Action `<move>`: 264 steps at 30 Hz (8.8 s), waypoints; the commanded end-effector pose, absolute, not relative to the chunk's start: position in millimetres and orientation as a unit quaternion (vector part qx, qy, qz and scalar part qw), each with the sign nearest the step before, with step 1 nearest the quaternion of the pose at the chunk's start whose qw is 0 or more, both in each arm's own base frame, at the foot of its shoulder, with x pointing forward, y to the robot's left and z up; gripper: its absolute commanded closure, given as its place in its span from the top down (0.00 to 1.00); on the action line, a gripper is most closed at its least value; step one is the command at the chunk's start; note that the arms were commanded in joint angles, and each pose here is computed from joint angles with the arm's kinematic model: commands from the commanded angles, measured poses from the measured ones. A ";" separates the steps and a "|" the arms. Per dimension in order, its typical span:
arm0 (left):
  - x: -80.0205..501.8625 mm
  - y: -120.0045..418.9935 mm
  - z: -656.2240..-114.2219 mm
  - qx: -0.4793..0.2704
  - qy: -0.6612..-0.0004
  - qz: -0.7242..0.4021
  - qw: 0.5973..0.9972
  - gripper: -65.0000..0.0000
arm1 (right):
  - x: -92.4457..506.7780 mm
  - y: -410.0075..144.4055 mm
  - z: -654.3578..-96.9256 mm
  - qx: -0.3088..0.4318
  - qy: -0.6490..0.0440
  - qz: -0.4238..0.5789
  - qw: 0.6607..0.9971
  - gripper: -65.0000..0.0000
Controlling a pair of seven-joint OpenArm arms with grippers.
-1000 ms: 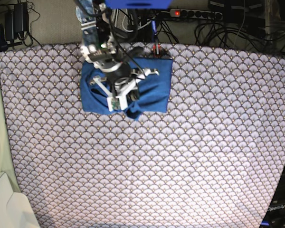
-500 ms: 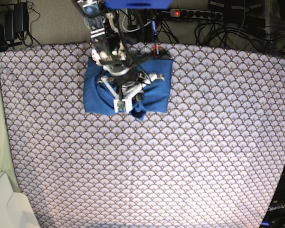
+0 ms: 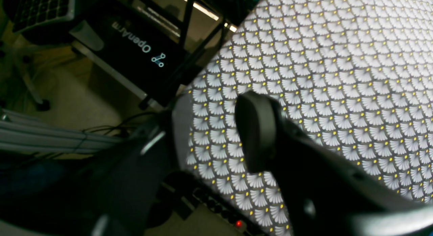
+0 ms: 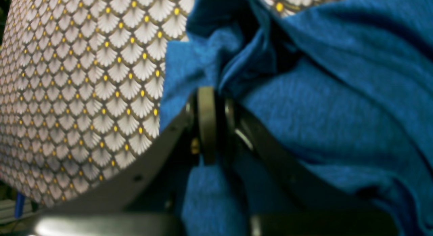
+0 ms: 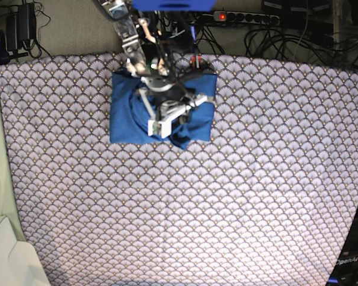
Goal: Fold the T-shirt properly
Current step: 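Fold the held end over onto the bundle with the right gripper, then release the shirt and lift the right gripper off the bundle, then press and tuck the bundle's edge with the right gripper, then grasp the bundle's side edge with the left gripper, then fold the held edge over the bundle with the left gripper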
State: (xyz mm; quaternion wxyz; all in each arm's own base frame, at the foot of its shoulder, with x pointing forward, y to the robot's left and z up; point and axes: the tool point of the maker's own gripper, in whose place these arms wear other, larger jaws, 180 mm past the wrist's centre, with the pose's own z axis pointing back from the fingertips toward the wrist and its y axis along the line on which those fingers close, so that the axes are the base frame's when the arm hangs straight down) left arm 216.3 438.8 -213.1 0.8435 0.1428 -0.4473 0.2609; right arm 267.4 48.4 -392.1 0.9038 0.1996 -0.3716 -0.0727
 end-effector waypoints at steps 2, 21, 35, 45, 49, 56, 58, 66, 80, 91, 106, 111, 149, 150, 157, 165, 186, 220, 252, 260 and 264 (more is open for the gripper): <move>221.4 443.0 -197.4 0.156 -0.465 0.250 0.835 0.39 | 275.3 58.5 -374.7 0.215 -0.397 -0.069 0.889 0.00; 238.1 418.2 -214.3 0.127 -0.456 0.225 0.852 0.39 | 265.2 97.5 -375.7 0.239 -0.386 -0.016 0.891 0.00; 241.2 391.1 -244.0 0.092 -0.432 0.217 0.870 0.39 | 259.6 123.0 -360.9 0.262 -0.393 0.020 0.881 0.47; 240.9 391.3 -245.8 0.092 -0.430 0.218 0.872 0.39 | 255.3 145.7 -309.9 0.301 -0.441 0.066 0.843 0.47; 240.7 393.1 -244.7 0.096 -0.429 0.216 0.872 0.39 | 279.3 93.7 -304.6 0.259 -0.476 0.041 0.839 0.47; 241.2 393.7 -244.7 0.095 -0.430 0.217 0.871 0.39 | 301.5 6.5 -296.5 0.185 -0.518 0.001 0.835 0.23; 242.9 389.6 -247.1 0.089 -0.428 0.214 0.874 0.39 | 297.5 -9.0 -304.6 0.172 -0.512 -0.022 0.841 0.11; 252.0 373.9 -254.3 0.076 -0.422 0.195 0.882 0.39 | 272.9 -22.7 -333.0 0.156 -0.475 -0.051 0.865 0.00; 253.5 374.0 -252.6 0.075 -0.425 0.195 0.881 0.39 | 226.2 25.5 -362.0 0.196 -0.411 -0.010 0.890 0.00; 251.2 376.1 -252.9 0.079 -0.423 0.196 0.881 0.39 | 197.9 92.5 -378.1 0.240 -0.363 0.109 0.894 0.00; 248.2 378.1 -253.2 0.087 -0.415 0.186 0.886 0.39 | 233.1 64.8 -325.6 0.218 -0.446 0.128 0.859 0.00; 242.6 376.8 -258.7 0.087 -0.407 0.186 0.890 0.40 | 259.0 69.3 -323.7 0.208 -0.463 0.156 0.847 0.00; 258.2 258.8 -277.1 -0.172 -0.392 0.192 0.883 0.68 | 309.6 63.0 -273.4 0.198 -0.559 0.189 0.783 0.00; 261.8 246.5 -277.7 -0.192 -0.389 0.187 0.881 0.68 | 310.0 52.6 -276.0 0.189 -0.558 0.177 0.789 0.00; 272.1 130.4 -318.3 -0.315 -0.303 0.130 0.890 0.68 | 313.1 -29.2 -289.5 0.117 -0.556 0.130 0.813 0.13; 288.1 66.6 -365.8 -0.327 -0.238 0.095 0.910 0.73 | 316.9 -98.2 -287.0 0.055 -0.564 0.091 0.819 0.26; 270.3 24.9 -407.3 -0.299 -0.177 0.038 0.937 0.75 | 319.8 -147.7 -272.0 0.010 -0.581 0.058 0.812 0.25; 281.5 7.7 -418.1 -0.236 -0.146 -0.113 0.954 0.12 | 326.1 -232.5 -241.6 -0.072 -0.612 -0.030 0.787 0.25; 356.0 -60.3 -377.3 0.007 -0.291 -0.494 0.819 0.12 | 288.4 -338.9 -215.5 -0.184 -0.611 -0.078 0.766 0.25; 362.1 -87.6 -368.1 0.007 -0.328 -0.566 0.756 0.12 | 263.5 -367.8 -215.1 -0.214 -0.601 -0.114 0.761 0.25; 361.9 -97.4 -382.2 0.023 -0.309 -0.595 0.742 0.12 | 257.8 -368.8 -220.7 -0.216 -0.593 -0.114 0.767 0.25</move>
